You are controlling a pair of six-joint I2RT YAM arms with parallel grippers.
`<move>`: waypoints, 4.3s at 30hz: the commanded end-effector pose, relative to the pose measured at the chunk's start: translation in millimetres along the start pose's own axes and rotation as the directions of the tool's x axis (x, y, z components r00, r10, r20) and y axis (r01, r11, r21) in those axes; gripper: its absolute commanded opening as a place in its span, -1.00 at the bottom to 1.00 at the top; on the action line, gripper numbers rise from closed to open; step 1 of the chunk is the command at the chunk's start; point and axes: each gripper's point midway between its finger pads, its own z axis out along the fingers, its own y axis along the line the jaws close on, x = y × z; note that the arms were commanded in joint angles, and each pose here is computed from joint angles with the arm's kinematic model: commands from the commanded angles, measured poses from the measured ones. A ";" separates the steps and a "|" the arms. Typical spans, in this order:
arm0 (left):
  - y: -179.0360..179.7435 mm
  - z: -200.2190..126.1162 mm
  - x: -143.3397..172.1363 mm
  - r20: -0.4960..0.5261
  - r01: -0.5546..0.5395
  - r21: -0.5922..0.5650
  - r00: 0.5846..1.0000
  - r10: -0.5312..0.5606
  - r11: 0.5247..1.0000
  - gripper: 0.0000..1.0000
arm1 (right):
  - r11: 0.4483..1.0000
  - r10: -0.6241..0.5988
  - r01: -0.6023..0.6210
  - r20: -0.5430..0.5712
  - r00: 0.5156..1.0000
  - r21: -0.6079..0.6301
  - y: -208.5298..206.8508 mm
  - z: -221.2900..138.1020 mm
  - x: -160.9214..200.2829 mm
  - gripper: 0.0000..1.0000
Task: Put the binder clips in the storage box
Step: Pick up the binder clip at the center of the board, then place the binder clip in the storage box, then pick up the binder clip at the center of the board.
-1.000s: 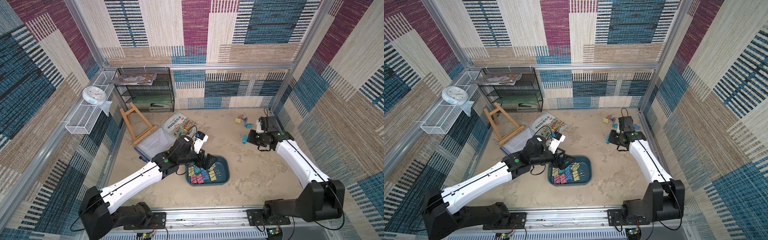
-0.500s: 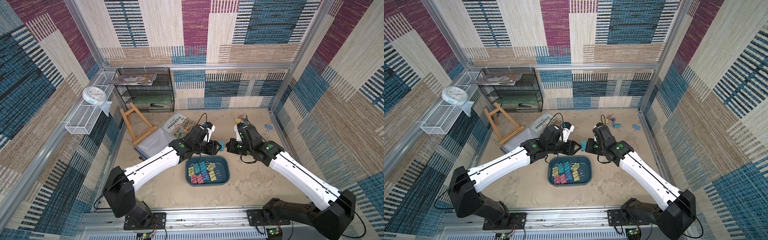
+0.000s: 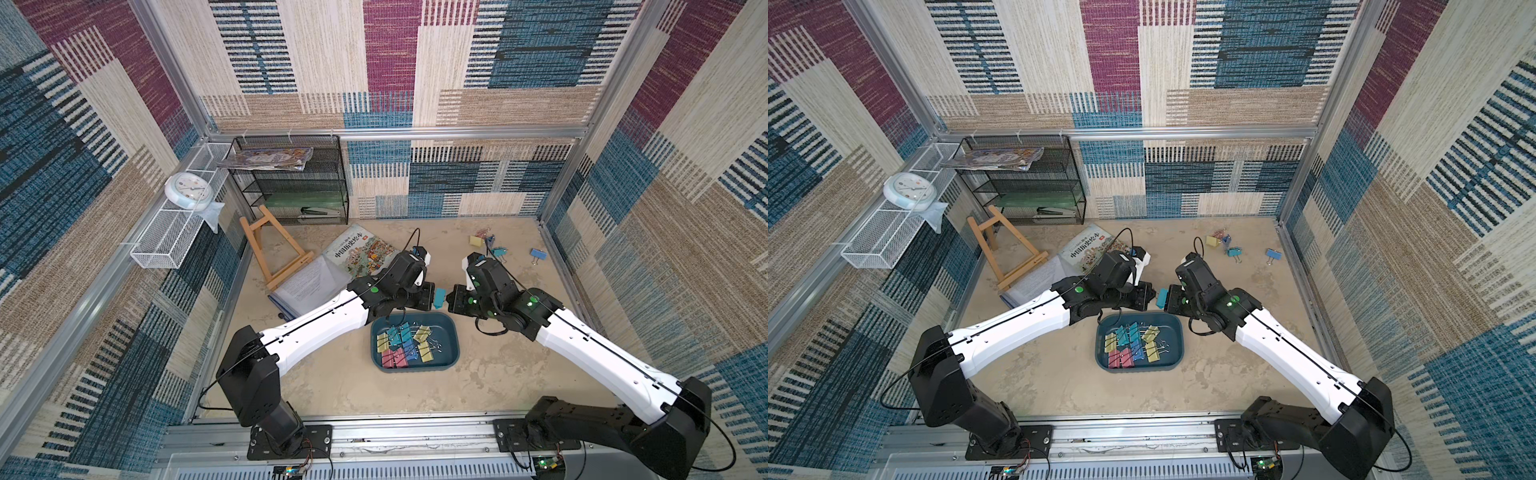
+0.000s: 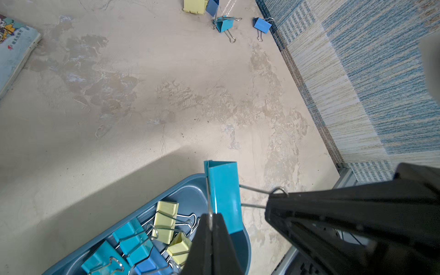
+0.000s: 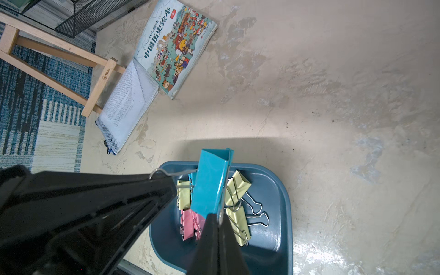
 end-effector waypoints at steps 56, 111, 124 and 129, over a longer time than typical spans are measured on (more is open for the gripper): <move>-58.5 -24.5 74.7 0.050 -0.291 -0.118 0.953 0.298 0.949 0.45 | 0.935 0.144 -0.216 0.255 0.956 0.283 -130.9 -70.8 -69.1 0.70; 19.5 -81.7 26.0 0.102 -0.102 0.013 0.990 0.100 0.995 0.98 | 0.908 0.413 -0.418 0.127 0.902 0.015 -274.8 75.2 -167.6 -1.00; 36.1 -82.7 19.4 0.186 -0.161 -0.073 0.967 0.172 0.984 0.98 | 0.978 0.193 -0.191 0.022 0.981 -0.080 -99.3 -20.0 -67.1 -1.00; 42.2 -76.9 25.2 0.202 -0.130 -0.073 0.969 0.142 0.989 0.98 | 0.988 0.099 -0.116 -0.158 0.982 -0.102 -41.4 -10.4 -9.8 -1.00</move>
